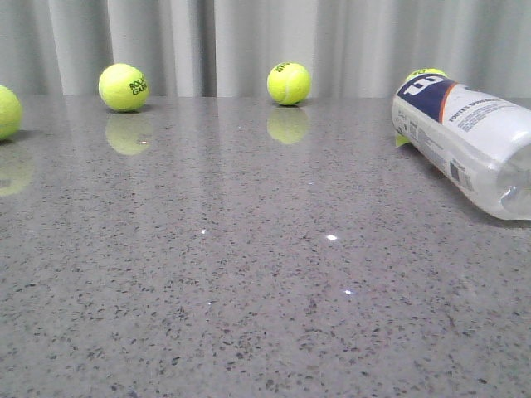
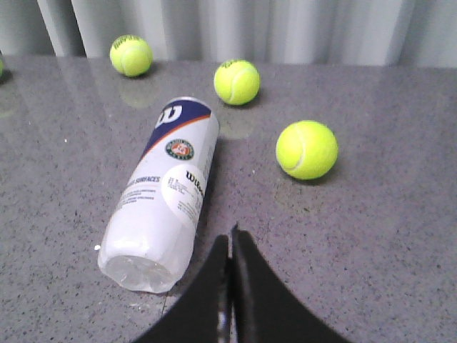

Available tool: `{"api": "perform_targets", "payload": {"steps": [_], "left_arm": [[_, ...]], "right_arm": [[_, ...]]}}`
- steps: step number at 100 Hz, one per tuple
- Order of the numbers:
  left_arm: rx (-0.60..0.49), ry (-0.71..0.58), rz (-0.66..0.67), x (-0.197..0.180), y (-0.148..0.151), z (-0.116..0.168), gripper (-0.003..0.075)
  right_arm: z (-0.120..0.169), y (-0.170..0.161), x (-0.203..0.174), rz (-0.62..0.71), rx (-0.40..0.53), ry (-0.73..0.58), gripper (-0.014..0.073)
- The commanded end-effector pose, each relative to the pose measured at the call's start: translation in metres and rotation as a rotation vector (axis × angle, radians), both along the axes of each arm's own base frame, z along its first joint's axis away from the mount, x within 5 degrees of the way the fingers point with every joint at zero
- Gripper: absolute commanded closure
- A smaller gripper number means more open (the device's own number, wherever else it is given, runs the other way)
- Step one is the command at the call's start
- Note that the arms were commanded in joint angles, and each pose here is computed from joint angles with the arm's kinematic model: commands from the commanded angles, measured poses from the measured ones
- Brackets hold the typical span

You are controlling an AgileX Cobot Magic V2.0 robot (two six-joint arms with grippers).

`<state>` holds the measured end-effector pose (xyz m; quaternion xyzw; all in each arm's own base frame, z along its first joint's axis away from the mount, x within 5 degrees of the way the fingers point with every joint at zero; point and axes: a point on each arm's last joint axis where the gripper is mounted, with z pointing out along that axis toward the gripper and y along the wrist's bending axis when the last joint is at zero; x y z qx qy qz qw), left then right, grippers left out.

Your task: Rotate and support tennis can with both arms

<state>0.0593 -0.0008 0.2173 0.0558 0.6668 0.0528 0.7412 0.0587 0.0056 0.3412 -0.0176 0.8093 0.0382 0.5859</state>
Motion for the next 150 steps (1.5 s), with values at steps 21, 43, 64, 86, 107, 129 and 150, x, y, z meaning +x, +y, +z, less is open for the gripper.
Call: {"api": "perform_targets", "payload": {"steps": [21, 43, 64, 86, 107, 129, 150], "left_arm": [[-0.020, -0.017, -0.003, 0.002, 0.000, -0.010, 0.0741], [-0.020, -0.017, -0.003, 0.002, 0.000, -0.010, 0.0741], [-0.020, -0.017, -0.003, 0.002, 0.000, -0.010, 0.0741], [-0.020, -0.017, -0.003, 0.002, 0.000, -0.010, 0.0741], [-0.020, -0.017, -0.003, 0.002, 0.000, -0.010, 0.0741], [-0.020, -0.017, -0.003, 0.002, 0.000, -0.010, 0.0741], [-0.020, -0.017, -0.003, 0.002, 0.000, -0.010, 0.0741]], "right_arm": [[0.033, 0.007, 0.053, 0.020, 0.047, 0.157, 0.0663], [0.019, 0.009, 0.074, 0.021, 0.041, 0.290, 0.0583], [0.017, 0.009, 0.076, 0.023, 0.037, 0.306, 0.0064], [0.020, 0.011, 0.082, 0.034, 0.060, 0.256, -0.0041], [0.022, 0.023, 0.115, 0.120, 0.025, 0.284, -0.0041], [0.024, 0.039, 0.169, 0.163, 0.015, 0.353, -0.0041], [0.011, 0.052, 0.216, 0.179, 0.005, 0.430, -0.0041]]}}
